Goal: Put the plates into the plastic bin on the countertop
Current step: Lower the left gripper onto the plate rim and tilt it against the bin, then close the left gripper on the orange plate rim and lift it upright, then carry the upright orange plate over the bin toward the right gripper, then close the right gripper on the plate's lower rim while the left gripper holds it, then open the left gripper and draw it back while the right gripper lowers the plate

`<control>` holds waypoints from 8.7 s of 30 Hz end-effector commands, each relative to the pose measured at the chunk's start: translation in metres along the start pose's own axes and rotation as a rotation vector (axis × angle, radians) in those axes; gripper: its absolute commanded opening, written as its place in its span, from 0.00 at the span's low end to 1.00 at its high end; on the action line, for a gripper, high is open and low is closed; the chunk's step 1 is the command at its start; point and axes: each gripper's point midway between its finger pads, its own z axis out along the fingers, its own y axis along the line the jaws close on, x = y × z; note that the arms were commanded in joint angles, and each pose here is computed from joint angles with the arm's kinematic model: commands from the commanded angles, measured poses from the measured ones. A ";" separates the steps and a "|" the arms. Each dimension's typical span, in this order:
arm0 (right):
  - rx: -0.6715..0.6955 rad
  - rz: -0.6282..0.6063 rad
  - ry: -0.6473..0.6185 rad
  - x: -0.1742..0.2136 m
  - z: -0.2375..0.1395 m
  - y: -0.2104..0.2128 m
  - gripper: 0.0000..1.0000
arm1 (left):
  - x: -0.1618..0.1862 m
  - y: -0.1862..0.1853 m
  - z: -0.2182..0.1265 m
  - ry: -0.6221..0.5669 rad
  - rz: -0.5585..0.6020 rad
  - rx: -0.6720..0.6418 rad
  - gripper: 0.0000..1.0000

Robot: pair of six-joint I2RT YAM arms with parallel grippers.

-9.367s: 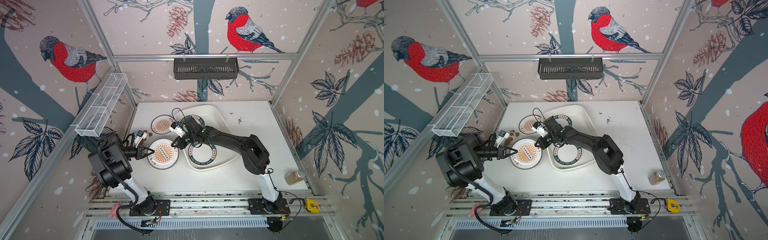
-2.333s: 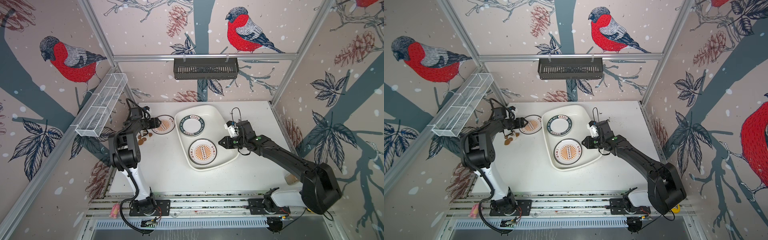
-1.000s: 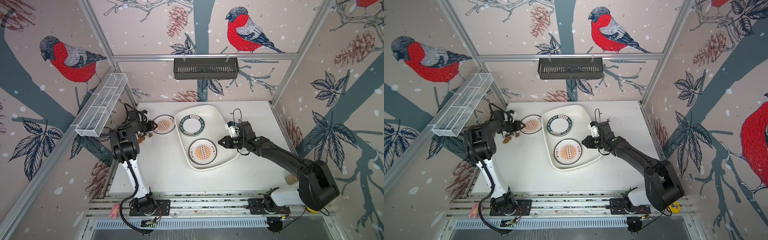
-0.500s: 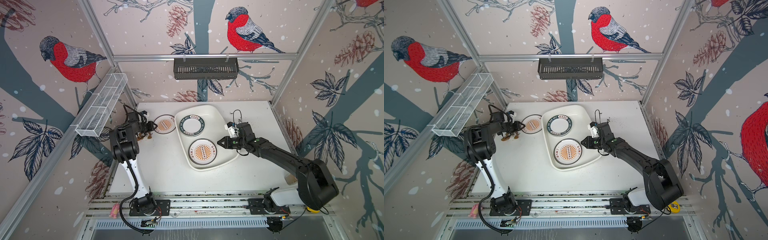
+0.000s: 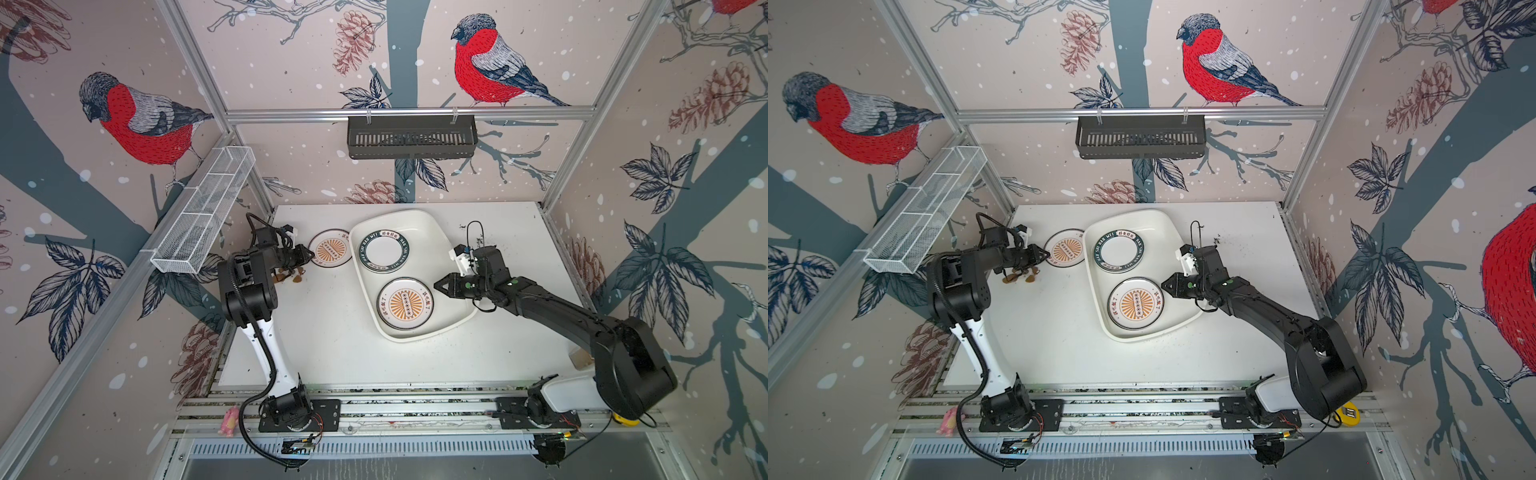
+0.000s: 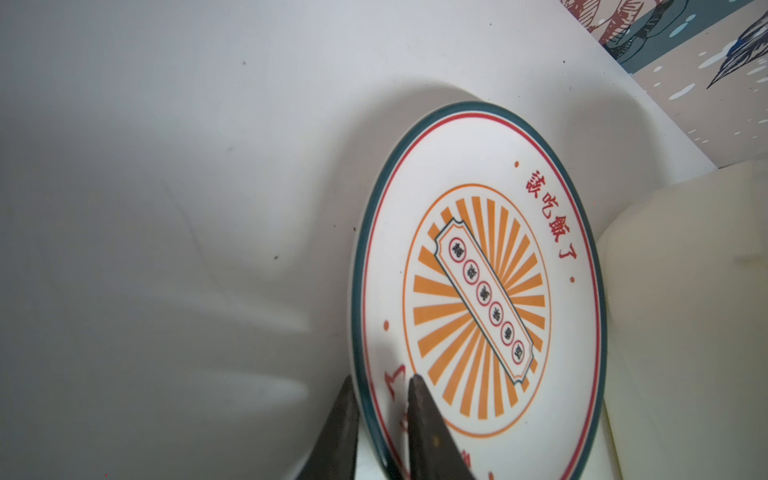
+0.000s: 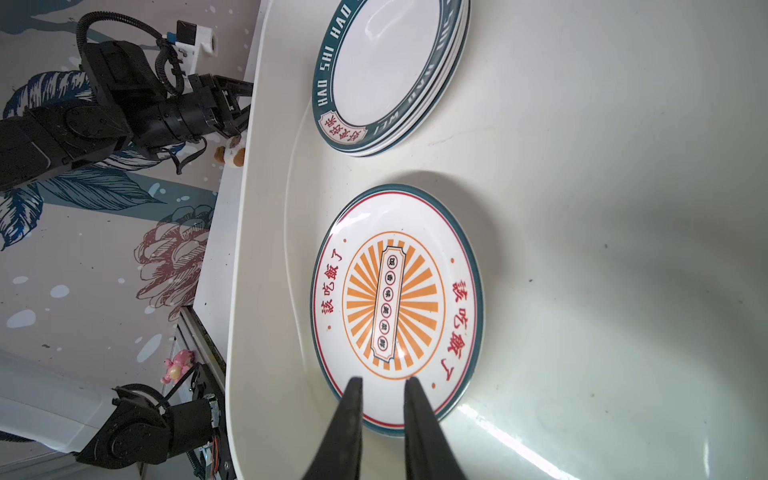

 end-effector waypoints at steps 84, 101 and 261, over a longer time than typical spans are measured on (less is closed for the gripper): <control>-0.061 -0.025 -0.055 -0.021 -0.002 0.022 0.26 | -0.061 -0.061 -0.084 -0.241 -0.258 0.386 0.00; -0.066 -0.042 -0.077 -0.033 -0.005 0.029 0.28 | -0.053 -0.074 -0.093 -0.247 -0.264 0.435 0.00; -0.022 0.100 0.315 0.017 0.039 -0.039 0.12 | 0.007 -0.333 -0.159 -0.096 0.448 0.748 0.66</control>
